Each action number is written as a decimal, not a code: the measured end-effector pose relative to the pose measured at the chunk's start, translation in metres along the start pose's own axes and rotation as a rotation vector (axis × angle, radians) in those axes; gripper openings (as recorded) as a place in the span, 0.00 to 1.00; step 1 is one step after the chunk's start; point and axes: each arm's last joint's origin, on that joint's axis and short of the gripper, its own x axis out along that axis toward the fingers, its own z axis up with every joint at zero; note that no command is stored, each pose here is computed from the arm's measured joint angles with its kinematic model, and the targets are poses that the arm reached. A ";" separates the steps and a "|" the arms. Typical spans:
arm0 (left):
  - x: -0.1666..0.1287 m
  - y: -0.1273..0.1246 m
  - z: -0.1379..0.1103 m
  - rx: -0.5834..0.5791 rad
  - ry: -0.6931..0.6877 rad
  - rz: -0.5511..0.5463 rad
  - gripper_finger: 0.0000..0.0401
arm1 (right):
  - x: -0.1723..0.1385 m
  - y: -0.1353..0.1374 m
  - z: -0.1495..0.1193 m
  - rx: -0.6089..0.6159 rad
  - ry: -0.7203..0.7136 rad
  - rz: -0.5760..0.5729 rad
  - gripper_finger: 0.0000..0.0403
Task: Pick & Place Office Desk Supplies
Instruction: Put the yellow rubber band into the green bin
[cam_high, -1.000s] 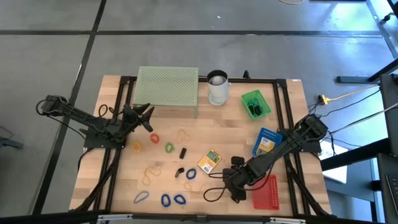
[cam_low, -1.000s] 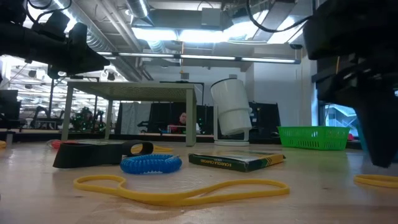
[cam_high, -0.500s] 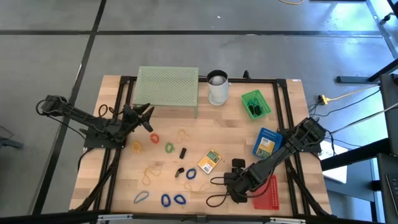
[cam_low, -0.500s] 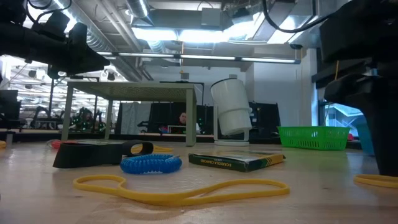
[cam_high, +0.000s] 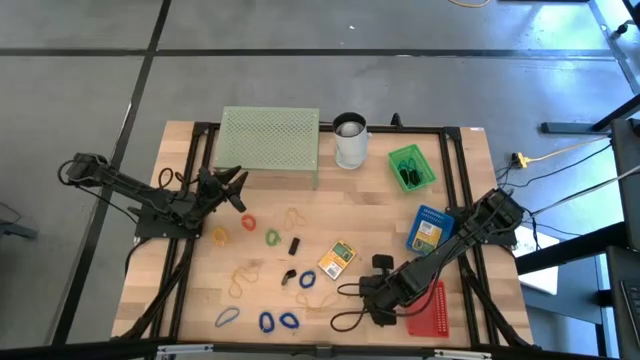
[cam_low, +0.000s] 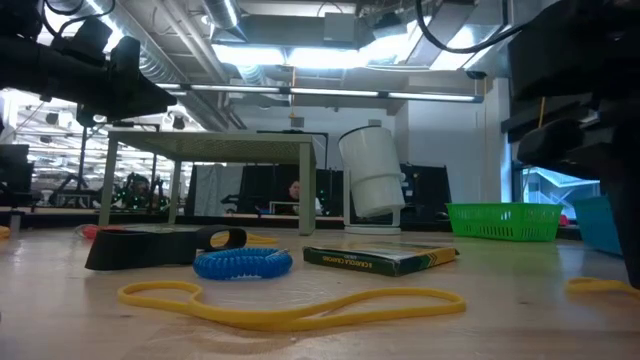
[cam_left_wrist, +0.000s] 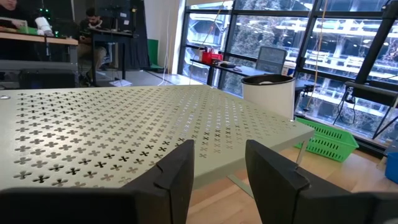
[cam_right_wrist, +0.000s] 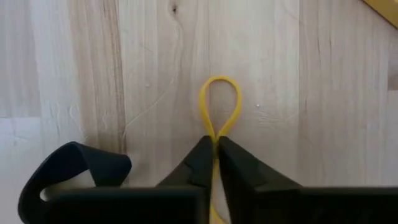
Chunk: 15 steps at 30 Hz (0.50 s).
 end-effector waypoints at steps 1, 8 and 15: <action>0.000 0.000 0.000 0.000 0.000 0.000 0.35 | 0.000 0.000 0.000 0.003 -0.004 -0.003 0.02; 0.000 0.000 0.000 0.000 0.000 0.000 0.35 | -0.001 0.001 0.003 0.030 -0.037 -0.026 0.01; 0.000 0.000 0.000 0.000 0.000 0.000 0.35 | -0.016 0.003 0.023 0.084 -0.217 -0.117 0.00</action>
